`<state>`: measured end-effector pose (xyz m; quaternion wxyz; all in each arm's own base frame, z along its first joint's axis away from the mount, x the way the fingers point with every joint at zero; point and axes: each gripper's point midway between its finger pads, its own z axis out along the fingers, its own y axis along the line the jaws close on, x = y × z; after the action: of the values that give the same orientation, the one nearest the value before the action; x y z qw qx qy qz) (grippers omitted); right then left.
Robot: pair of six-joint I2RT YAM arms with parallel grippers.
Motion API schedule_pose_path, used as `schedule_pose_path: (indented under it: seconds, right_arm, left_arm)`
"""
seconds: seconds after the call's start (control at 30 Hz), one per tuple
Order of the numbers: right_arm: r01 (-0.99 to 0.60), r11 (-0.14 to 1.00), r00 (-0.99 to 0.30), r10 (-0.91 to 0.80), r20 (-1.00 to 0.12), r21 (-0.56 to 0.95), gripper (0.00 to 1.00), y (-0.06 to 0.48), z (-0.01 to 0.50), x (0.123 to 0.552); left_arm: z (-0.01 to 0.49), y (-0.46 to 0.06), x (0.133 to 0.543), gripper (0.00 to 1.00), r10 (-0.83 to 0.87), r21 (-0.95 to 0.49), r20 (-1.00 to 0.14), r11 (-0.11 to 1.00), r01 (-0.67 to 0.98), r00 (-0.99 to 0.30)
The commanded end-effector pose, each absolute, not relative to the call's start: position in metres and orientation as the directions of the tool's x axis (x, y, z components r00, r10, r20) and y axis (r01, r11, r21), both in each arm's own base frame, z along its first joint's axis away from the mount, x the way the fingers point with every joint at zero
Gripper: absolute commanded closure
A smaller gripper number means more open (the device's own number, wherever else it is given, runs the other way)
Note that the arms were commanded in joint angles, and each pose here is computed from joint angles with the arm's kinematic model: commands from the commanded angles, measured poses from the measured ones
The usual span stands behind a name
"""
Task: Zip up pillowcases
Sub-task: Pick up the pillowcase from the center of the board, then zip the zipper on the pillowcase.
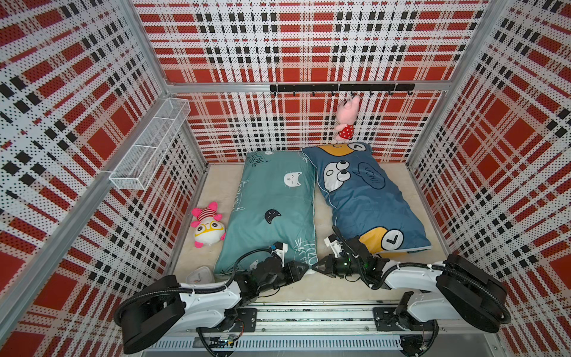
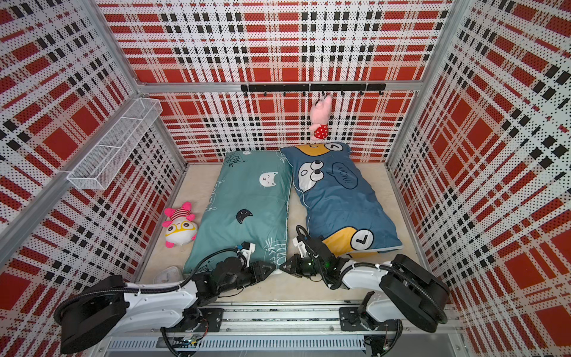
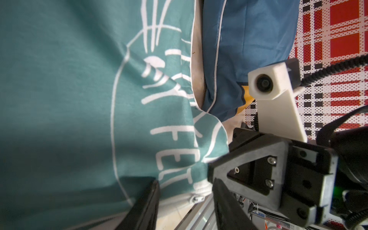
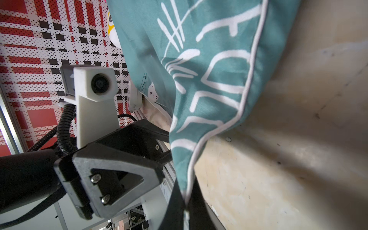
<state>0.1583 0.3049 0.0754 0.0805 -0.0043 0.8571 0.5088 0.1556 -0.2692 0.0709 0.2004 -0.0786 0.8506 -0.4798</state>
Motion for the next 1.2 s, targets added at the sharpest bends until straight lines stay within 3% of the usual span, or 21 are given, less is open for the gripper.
schedule_pose_path:
  seconds: [0.0,0.4,0.83,1.17]
  right_arm:
    - [-0.095,0.452,-0.987,0.075,-0.144,0.887,1.0,0.31,0.081,0.161]
    - [-0.091,0.373,-0.988,0.081,-0.13,0.923,1.0,0.325,0.086,0.167]
    - [-0.08,0.373,-0.986,0.104,-0.127,0.925,1.0,0.322,0.084,0.171]
    - [-0.083,0.365,-0.987,0.1,-0.127,0.927,1.0,0.331,0.084,0.176]
  left_arm:
    - [0.079,-0.276,0.154,0.52,-0.321,-0.871,-0.255,0.486,0.072,-0.912]
    - [0.076,-0.276,0.153,0.55,-0.321,-0.875,-0.241,0.481,0.061,-0.916]
    - [0.065,-0.265,0.153,0.54,-0.343,-0.865,-0.233,0.5,0.032,-0.91]
    - [0.08,-0.271,0.155,0.53,-0.36,-0.895,-0.227,0.444,0.048,-0.905]
